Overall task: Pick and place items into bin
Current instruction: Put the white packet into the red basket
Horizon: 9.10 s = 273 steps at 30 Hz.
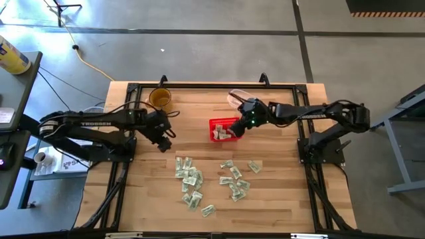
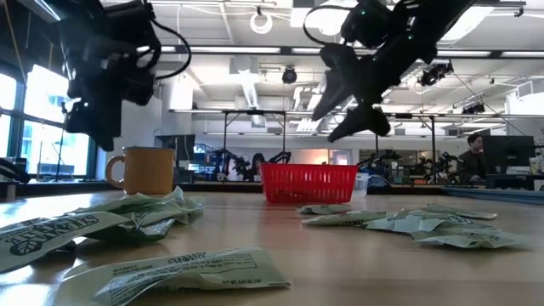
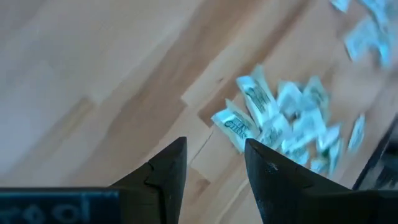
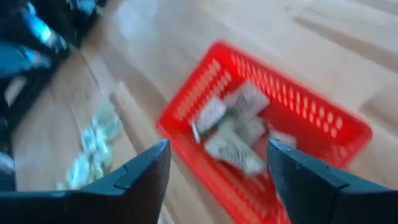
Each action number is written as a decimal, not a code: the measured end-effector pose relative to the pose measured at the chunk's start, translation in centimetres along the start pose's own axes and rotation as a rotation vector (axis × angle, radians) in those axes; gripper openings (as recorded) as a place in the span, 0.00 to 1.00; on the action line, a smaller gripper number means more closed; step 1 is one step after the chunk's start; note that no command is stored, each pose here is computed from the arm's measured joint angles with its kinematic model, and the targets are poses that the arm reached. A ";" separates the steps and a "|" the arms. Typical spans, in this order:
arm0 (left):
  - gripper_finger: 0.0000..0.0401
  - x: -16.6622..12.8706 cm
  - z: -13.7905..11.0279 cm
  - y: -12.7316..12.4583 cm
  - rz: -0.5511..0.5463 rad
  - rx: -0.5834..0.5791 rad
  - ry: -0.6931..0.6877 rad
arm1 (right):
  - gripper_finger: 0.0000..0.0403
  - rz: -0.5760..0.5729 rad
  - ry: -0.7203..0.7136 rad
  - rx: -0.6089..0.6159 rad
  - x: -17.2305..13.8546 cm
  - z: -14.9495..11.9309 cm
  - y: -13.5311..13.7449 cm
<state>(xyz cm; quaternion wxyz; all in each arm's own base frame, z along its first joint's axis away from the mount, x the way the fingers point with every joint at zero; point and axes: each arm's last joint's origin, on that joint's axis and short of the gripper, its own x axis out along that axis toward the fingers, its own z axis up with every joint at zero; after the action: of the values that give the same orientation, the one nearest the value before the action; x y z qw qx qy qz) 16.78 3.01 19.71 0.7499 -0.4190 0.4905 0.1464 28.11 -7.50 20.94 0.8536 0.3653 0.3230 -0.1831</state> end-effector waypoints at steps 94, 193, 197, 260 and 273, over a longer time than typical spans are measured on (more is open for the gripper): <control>0.69 5.3 12.0 -8.4 0.367 0.596 0.116 | 0.65 -0.204 0.386 -0.428 -5.5 -11.9 5.6; 0.68 11.7 0.5 -8.7 0.328 -0.313 0.021 | 0.68 -0.487 0.670 -0.429 2.5 -6.6 -3.7; 0.61 12.0 0.4 -8.5 0.372 -0.304 -0.004 | 0.68 -0.507 0.514 -0.395 0.6 -5.8 -3.1; 0.09 11.1 7.0 -6.3 0.496 0.027 -0.134 | 0.68 -0.534 0.121 -0.190 -5.1 -3.9 -1.7; 0.10 4.8 16.2 -13.7 0.078 0.482 -0.437 | 0.68 -0.539 0.112 -0.175 -5.1 -3.8 -1.7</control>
<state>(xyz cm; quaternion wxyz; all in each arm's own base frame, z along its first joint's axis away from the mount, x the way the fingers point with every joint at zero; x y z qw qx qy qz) 37.68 6.31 24.97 0.9089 -0.1689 0.3542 0.1412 21.91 -5.39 21.55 0.7834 0.2006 0.4697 -0.3543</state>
